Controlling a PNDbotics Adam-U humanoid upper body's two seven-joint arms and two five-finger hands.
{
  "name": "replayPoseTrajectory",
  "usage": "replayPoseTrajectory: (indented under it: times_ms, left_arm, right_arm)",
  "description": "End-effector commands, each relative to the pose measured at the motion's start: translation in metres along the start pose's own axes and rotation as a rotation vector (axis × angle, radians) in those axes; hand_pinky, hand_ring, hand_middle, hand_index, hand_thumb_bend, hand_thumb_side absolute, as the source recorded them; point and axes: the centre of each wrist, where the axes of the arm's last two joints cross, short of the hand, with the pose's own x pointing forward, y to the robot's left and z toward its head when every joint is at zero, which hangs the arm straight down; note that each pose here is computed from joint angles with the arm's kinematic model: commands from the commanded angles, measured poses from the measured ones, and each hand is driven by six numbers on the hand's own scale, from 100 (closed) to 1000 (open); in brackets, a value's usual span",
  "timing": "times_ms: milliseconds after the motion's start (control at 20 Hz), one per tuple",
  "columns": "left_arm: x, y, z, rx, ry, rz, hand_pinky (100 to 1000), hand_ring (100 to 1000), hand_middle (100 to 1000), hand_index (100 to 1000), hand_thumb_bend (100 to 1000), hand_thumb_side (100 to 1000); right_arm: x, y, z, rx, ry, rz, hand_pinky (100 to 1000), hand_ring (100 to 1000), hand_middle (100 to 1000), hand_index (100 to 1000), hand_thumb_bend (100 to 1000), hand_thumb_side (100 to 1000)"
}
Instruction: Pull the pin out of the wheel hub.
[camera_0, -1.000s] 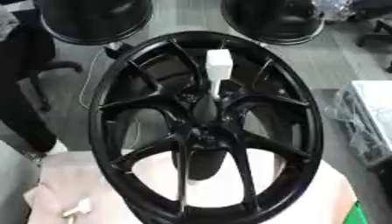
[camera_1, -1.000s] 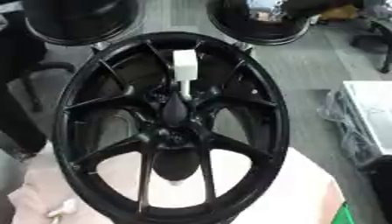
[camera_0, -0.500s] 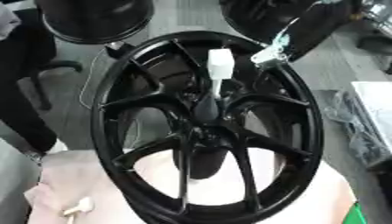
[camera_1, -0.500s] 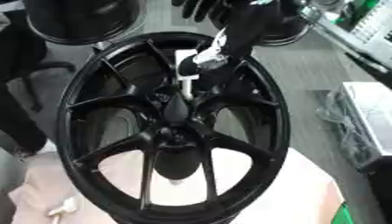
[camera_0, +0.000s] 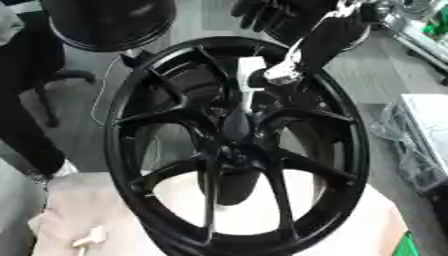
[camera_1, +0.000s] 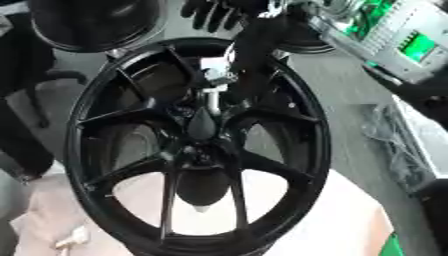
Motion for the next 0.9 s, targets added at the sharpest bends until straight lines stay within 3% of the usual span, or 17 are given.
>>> replayPoseTrajectory:
  times_ms: [50, 250, 300, 650, 900]
  left_arm:
    - [0.009, 0.005, -0.003, 0.003, -0.031, -0.013, 725, 732, 726, 810, 339, 740]
    - [0.008, 0.005, -0.003, 0.000, -0.028, -0.013, 724, 732, 726, 810, 336, 743]
    - [0.008, 0.005, -0.003, 0.000, -0.027, -0.013, 724, 732, 726, 810, 338, 740]
    - [0.008, 0.005, -0.002, 0.002, -0.025, -0.014, 724, 732, 727, 810, 339, 741]
    - [0.008, 0.004, -0.002, 0.000, -0.024, -0.009, 724, 732, 726, 809, 333, 743]
  right_arm:
    - [0.005, -0.005, -0.004, -0.033, 0.027, 0.020, 859, 840, 800, 894, 484, 205]
    - [0.011, 0.001, -0.013, -0.053, 0.067, 0.004, 859, 842, 804, 904, 531, 222]
    - [0.013, 0.003, -0.014, -0.052, 0.070, -0.001, 858, 842, 804, 904, 497, 233]
    - [0.017, 0.009, -0.014, -0.051, 0.078, -0.001, 861, 852, 811, 905, 475, 200]
    - [0.005, 0.014, -0.020, -0.035, 0.103, -0.045, 842, 869, 822, 909, 459, 180]
